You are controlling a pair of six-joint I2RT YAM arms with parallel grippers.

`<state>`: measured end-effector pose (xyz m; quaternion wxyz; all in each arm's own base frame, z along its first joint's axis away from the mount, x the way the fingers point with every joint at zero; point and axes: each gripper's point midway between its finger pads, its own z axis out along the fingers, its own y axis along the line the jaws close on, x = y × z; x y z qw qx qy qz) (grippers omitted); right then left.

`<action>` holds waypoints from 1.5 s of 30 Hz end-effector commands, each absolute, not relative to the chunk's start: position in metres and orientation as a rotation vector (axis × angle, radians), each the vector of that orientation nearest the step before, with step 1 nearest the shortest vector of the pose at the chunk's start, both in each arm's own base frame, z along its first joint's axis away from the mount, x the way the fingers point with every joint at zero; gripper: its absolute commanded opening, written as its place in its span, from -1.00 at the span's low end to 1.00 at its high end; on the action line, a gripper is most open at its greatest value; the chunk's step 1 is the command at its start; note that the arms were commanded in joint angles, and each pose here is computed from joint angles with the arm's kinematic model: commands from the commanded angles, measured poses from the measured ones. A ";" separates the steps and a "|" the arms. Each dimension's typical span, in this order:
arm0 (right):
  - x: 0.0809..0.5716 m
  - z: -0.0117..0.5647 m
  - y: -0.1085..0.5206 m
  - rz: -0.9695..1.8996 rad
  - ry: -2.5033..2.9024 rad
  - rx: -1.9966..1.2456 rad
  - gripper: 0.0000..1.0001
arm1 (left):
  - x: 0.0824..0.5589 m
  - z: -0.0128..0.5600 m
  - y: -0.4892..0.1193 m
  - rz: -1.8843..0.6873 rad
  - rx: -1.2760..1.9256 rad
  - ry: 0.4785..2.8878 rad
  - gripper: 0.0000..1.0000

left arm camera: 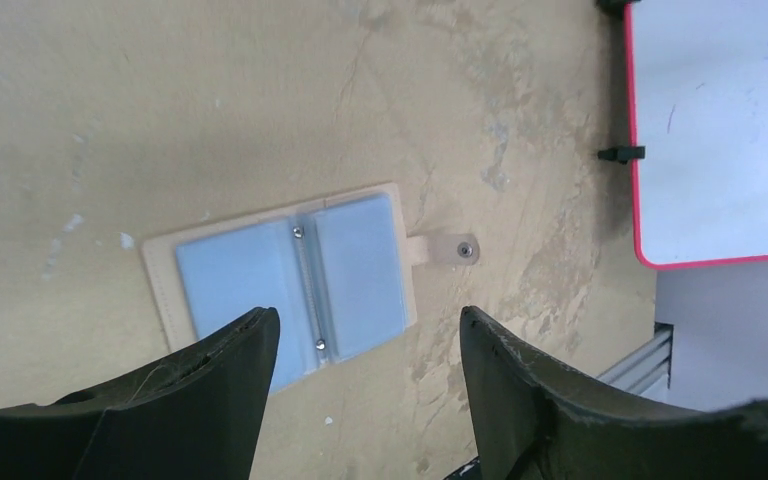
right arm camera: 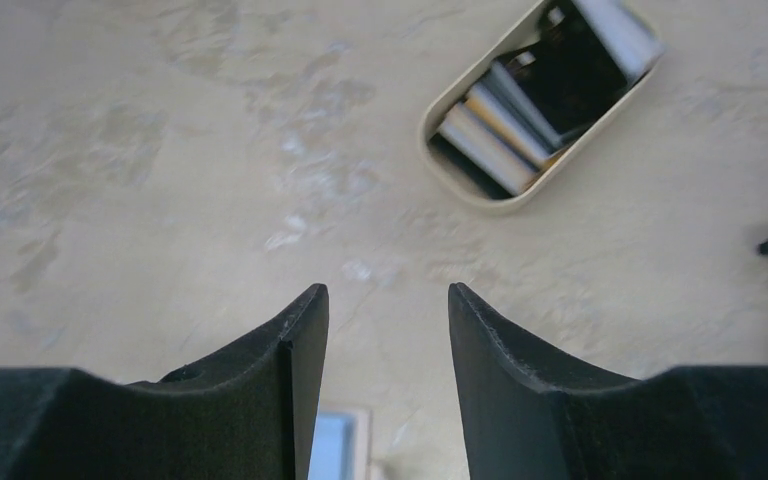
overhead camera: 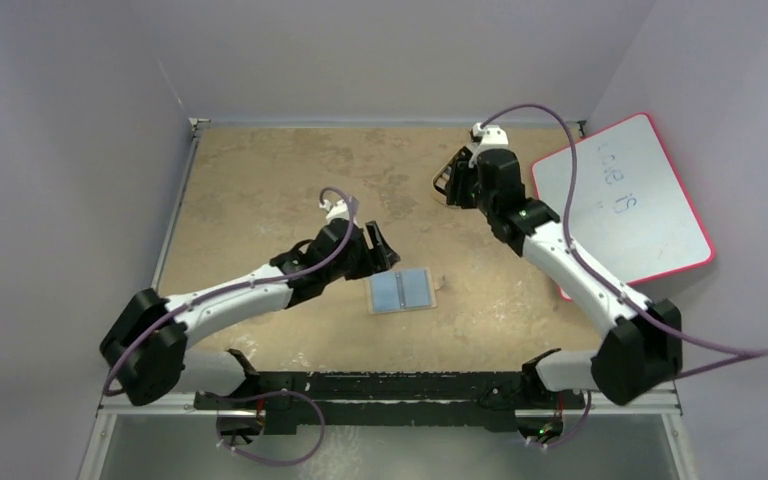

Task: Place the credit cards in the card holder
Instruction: Pick up the credit card from the storage box.

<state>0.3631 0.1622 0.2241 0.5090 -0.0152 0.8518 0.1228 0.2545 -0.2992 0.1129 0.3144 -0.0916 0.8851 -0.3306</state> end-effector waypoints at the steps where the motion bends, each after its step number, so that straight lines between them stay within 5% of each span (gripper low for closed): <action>1: 0.422 0.225 0.127 0.091 2.022 -0.058 0.02 | 0.268 0.170 -0.257 -0.635 -0.109 2.200 0.33; 12: 0.531 0.201 0.106 -0.200 2.021 -0.255 0.14 | 0.261 0.227 -0.166 -0.230 -0.021 2.061 0.41; 22: 0.579 0.163 0.072 -0.571 2.082 -0.409 0.18 | 0.253 0.241 -0.151 -0.188 0.018 2.039 0.46; 33: 0.610 0.134 0.067 -0.612 2.090 -0.491 0.17 | 0.248 0.242 -0.144 -0.173 0.036 2.031 0.47; 45: 0.619 0.135 0.058 -0.710 2.060 -0.490 -0.21 | 0.249 0.244 -0.141 -0.160 0.022 2.025 0.48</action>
